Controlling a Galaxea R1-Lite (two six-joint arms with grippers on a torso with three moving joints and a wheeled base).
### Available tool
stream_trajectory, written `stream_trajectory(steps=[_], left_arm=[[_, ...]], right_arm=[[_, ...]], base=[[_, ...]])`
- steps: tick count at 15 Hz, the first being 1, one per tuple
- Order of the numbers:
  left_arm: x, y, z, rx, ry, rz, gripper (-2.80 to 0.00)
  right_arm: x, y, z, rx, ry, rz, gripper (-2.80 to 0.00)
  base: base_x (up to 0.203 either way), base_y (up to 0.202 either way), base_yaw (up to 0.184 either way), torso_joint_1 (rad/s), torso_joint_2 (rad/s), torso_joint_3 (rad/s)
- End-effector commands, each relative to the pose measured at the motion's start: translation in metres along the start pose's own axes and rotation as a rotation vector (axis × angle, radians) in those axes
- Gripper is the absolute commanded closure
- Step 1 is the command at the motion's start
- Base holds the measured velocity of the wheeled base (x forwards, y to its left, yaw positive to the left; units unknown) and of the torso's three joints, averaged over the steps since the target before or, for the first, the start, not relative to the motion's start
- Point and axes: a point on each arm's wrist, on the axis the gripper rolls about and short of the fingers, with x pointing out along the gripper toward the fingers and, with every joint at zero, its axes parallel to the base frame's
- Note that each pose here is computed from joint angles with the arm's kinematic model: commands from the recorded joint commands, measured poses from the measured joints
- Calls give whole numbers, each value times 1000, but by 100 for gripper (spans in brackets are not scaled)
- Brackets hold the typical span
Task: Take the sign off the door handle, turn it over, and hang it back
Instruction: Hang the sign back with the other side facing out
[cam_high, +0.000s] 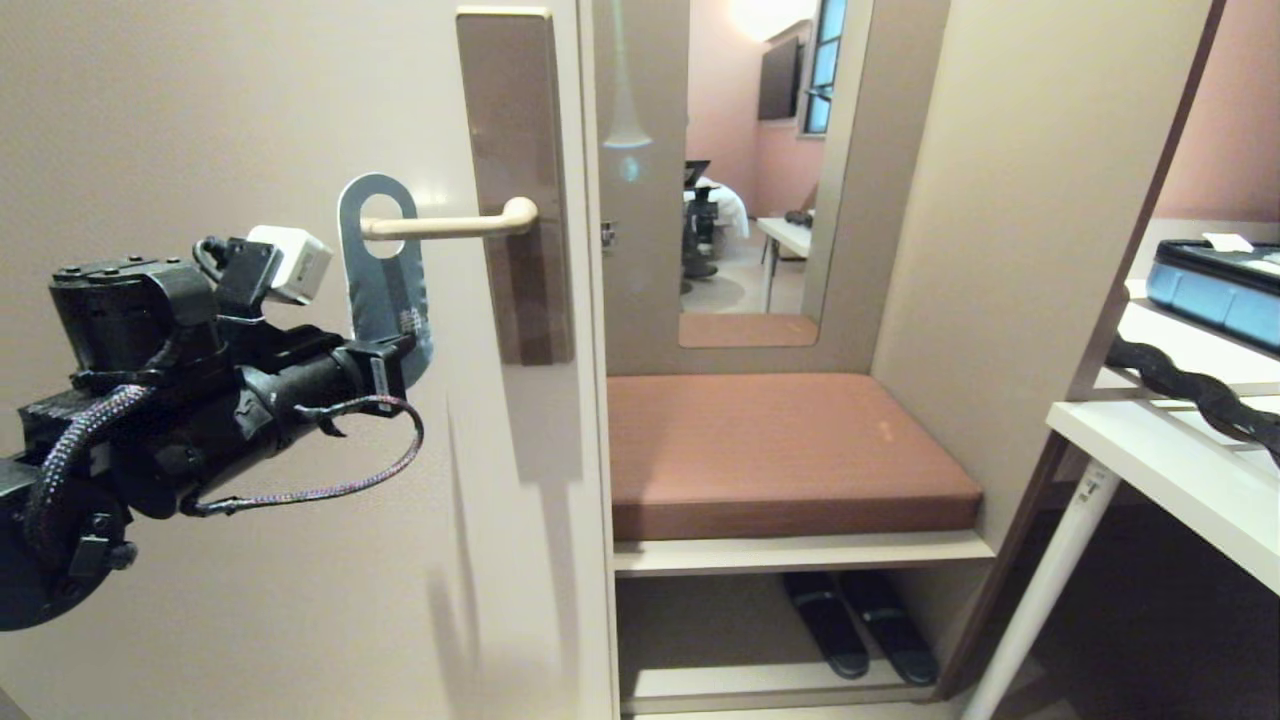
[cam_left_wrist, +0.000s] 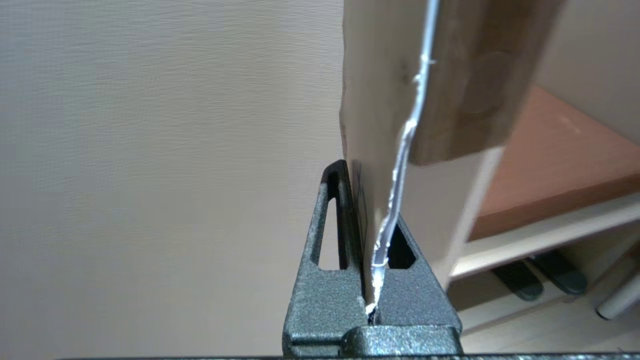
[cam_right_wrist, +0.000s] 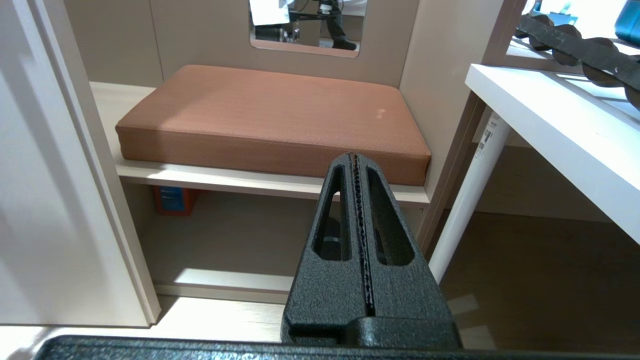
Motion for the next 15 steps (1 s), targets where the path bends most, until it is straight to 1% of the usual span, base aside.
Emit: stream_trajectory(steps=[1,6,8,10,13,15], left_arm=[[-1,-7,2,3,-9,-20,0],[0,-9,-2,-1,2,-25,0],[0,-16,-4,-10,8,-50,0],[2,-25,-5,-21,-14,-76,0],[7,-31,-8,-24,-17,-49,0],[6,-37,-9,-32,-13,-66,0]], right_arm=[[0,0,0,-1,0,1,0],[0,0,0,0,0,1,0],[0,0,0,-1,0,1,0],[0,0,0,-1,0,1,0],[0,0,0,-1,0,1,0],[0,0,0,-1,0,1,0]], base=[[0,0,0,0,0,0],[0,0,0,0,0,0],[0,0,0,0,0,0],[0,0,0,0,0,0],[0,0,0,0,0,0],[0,0,0,0,0,0]])
